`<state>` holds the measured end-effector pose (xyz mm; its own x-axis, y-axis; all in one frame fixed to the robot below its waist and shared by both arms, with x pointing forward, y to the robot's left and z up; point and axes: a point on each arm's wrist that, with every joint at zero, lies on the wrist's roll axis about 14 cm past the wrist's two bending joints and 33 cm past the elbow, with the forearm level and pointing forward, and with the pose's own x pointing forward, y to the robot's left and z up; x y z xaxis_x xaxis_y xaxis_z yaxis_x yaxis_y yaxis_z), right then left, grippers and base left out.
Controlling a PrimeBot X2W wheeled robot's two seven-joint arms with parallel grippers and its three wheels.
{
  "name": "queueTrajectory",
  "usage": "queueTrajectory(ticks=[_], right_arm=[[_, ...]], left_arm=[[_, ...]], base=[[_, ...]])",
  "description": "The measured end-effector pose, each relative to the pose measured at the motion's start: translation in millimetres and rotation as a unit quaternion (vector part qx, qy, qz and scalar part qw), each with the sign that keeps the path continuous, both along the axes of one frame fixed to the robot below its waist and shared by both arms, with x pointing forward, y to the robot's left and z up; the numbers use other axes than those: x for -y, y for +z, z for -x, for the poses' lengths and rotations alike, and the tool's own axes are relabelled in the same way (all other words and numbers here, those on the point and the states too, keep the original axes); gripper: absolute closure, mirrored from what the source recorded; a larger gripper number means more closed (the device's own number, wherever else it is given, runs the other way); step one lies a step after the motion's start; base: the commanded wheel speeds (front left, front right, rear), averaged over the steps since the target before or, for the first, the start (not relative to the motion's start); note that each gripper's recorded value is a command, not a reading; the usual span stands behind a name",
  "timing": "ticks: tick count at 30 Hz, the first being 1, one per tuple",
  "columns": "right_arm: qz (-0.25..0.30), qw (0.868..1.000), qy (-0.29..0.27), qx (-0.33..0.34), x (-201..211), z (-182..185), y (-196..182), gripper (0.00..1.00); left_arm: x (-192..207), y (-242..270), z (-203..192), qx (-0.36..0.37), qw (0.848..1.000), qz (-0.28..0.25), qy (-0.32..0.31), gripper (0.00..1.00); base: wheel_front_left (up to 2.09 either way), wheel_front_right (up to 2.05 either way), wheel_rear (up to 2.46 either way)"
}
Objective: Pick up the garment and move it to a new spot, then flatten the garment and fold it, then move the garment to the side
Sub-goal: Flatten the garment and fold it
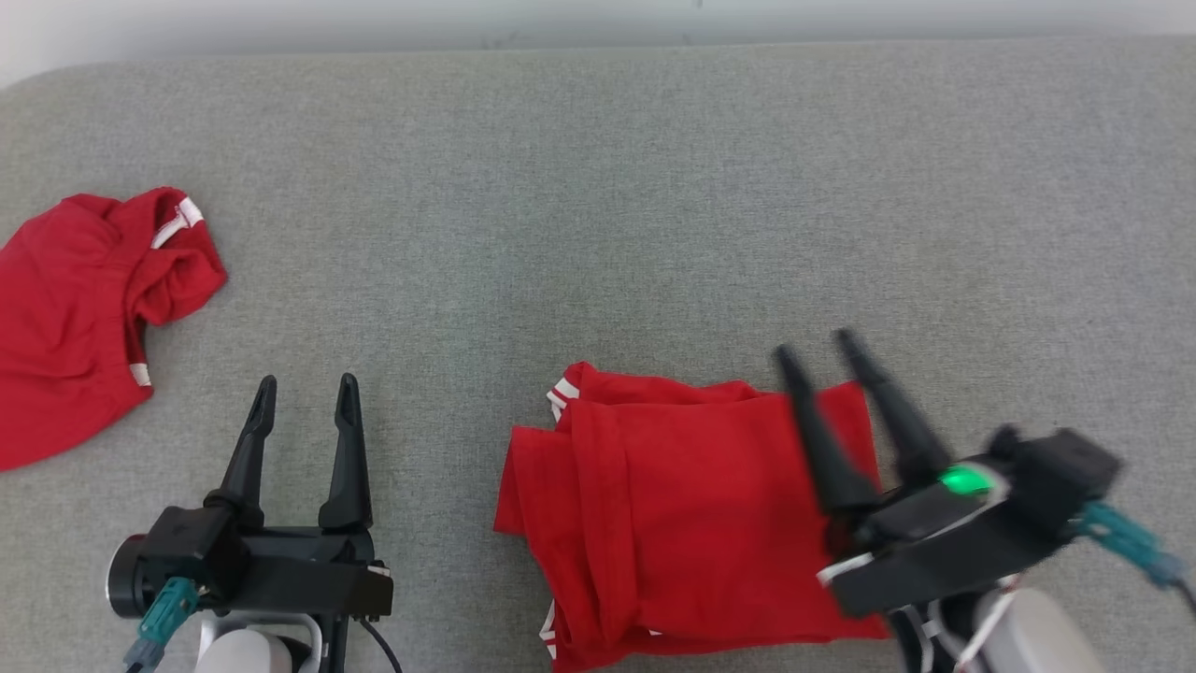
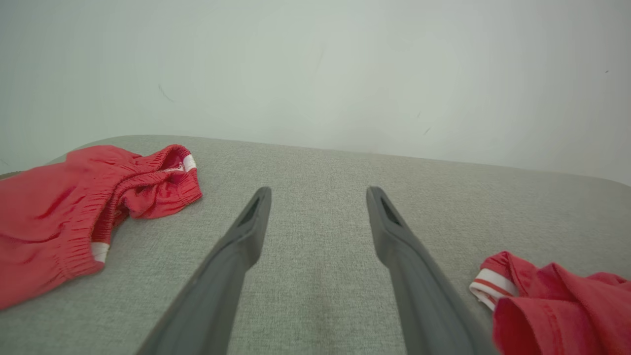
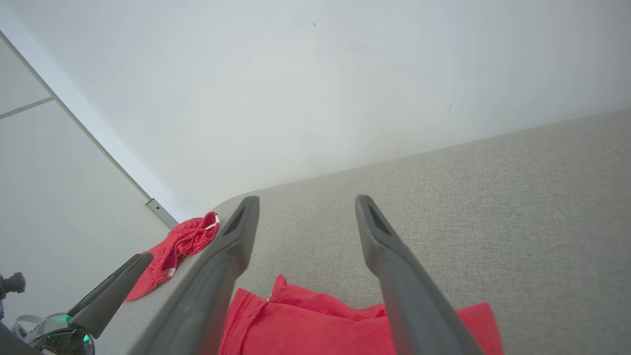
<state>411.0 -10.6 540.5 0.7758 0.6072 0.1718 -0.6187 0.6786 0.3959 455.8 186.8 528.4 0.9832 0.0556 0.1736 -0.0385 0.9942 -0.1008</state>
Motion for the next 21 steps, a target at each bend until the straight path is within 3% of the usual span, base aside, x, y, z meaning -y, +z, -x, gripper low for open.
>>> queueTrajectory(ticks=[5, 11, 15, 21], right_arm=[[0.025, 0.994, -0.094, 0.041, 51, -25, 11, 0.0], [0.115, 0.975, -0.179, 0.071, 110, -38, 1, 0.0], [0.155, 0.966, -0.202, 0.052, 132, -32, -19, 0.0], [0.188, 0.963, -0.192, 0.022, 135, -12, -42, 0.0]], left_arm=[[4, 5, -1, 0.008, 1.0, -0.008, -0.005, 0.0], [8, 5, 8, 0.006, 1.0, -0.017, -0.015, 0.0], [6, 4, 18, 0.002, 1.0, -0.025, -0.014, 0.0], [-1, 2, 36, -0.007, 1.0, -0.03, -0.001, 0.0]], base=[[0.0, 0.0, 0.0], [0.0, 0.0, 0.0], [0.0, 0.0, 0.0], [0.0, 0.0, 0.0]])
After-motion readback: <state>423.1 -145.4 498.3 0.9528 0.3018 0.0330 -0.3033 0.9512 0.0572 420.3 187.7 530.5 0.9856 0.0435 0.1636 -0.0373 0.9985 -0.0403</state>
